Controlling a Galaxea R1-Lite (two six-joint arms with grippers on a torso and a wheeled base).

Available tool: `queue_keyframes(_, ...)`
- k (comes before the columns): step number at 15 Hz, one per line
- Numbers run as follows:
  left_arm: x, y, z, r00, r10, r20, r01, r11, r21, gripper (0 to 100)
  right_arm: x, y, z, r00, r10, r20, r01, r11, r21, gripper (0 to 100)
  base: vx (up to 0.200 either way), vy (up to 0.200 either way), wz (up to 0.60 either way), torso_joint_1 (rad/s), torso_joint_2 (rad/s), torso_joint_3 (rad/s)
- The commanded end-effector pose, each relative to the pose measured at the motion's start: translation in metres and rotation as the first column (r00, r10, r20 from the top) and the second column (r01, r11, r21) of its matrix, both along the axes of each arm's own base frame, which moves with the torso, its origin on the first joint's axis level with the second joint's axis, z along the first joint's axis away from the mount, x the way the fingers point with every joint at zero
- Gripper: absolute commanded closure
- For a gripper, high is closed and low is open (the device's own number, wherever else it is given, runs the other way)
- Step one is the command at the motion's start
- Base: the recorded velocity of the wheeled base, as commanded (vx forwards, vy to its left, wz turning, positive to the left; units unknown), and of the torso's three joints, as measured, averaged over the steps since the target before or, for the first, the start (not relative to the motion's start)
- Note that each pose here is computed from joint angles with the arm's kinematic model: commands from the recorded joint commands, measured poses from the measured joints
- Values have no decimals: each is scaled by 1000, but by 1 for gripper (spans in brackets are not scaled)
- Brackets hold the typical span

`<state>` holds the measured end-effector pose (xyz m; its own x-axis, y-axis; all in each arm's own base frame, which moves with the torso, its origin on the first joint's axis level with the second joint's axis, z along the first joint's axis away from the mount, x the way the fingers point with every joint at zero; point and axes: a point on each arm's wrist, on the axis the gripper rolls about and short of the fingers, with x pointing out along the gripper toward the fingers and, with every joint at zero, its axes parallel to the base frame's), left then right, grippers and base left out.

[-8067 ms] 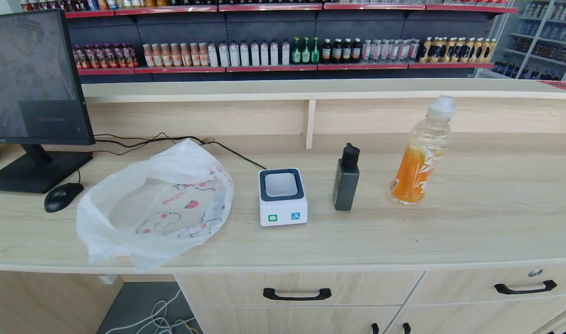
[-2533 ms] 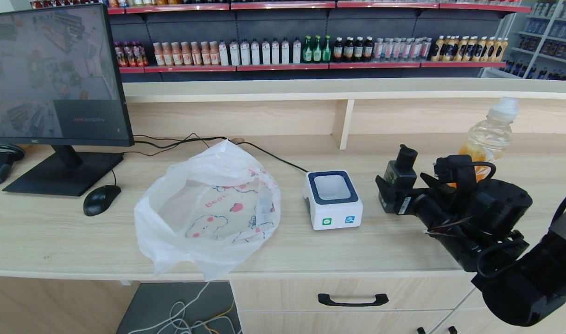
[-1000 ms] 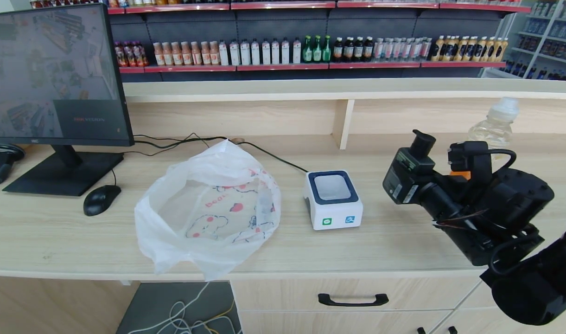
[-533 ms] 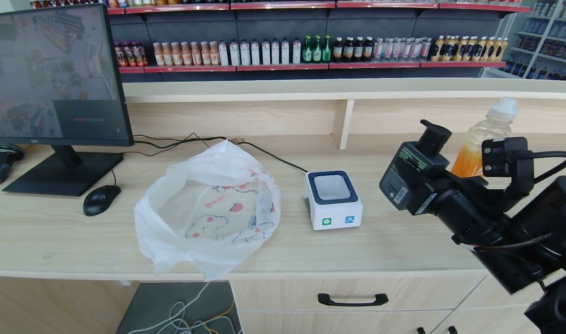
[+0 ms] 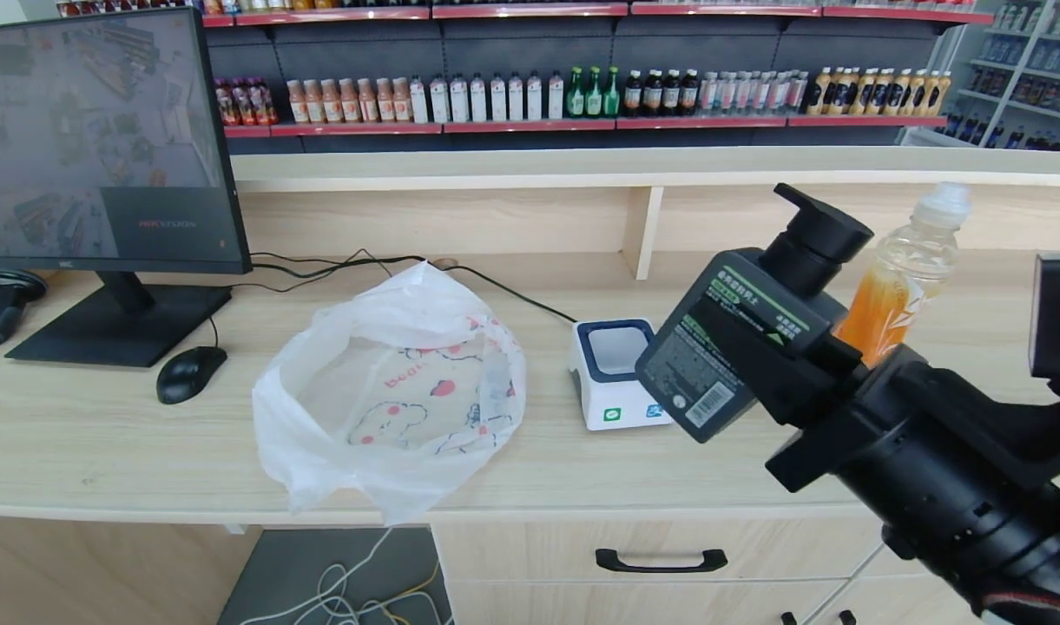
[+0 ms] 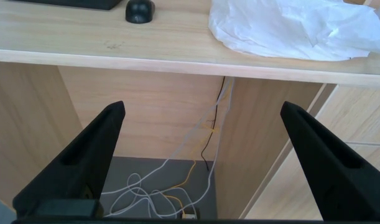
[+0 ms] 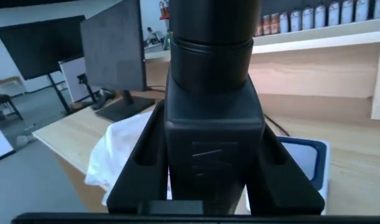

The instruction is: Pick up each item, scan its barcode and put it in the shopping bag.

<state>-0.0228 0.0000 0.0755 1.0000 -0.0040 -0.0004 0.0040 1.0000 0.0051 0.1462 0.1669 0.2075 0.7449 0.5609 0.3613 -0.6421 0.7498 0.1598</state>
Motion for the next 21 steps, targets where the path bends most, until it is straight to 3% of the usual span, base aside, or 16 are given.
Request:
queue_keyframes(1,0,0,0,1000,-2,0,2,1000,1,0,-20,2,2,996,88,-2,-88,996,27,100,0,0,0,0,0,0)
queue_keyframes(8,0,0,0,1000,-2,0,2,1000,1,0,-46,24,2,941,326,-94,-304,933,190,100,0,0,0,0,0,0)
queue_keyframes(10,0,0,0,1000,-1,0,1,1000,-1,0,-59,32,5,892,432,-137,-384,881,278,100,0,0,0,0,0,0)
queue_keyframes(17,0,0,0,1000,-1,0,1,1000,1,0,-66,48,27,848,521,-91,-452,803,387,100,0,0,0,0,0,0)
queue_keyframes(21,0,0,0,1000,-1,0,1,1000,1,0,-64,53,31,844,529,-85,-455,791,408,100,0,0,0,0,0,0)
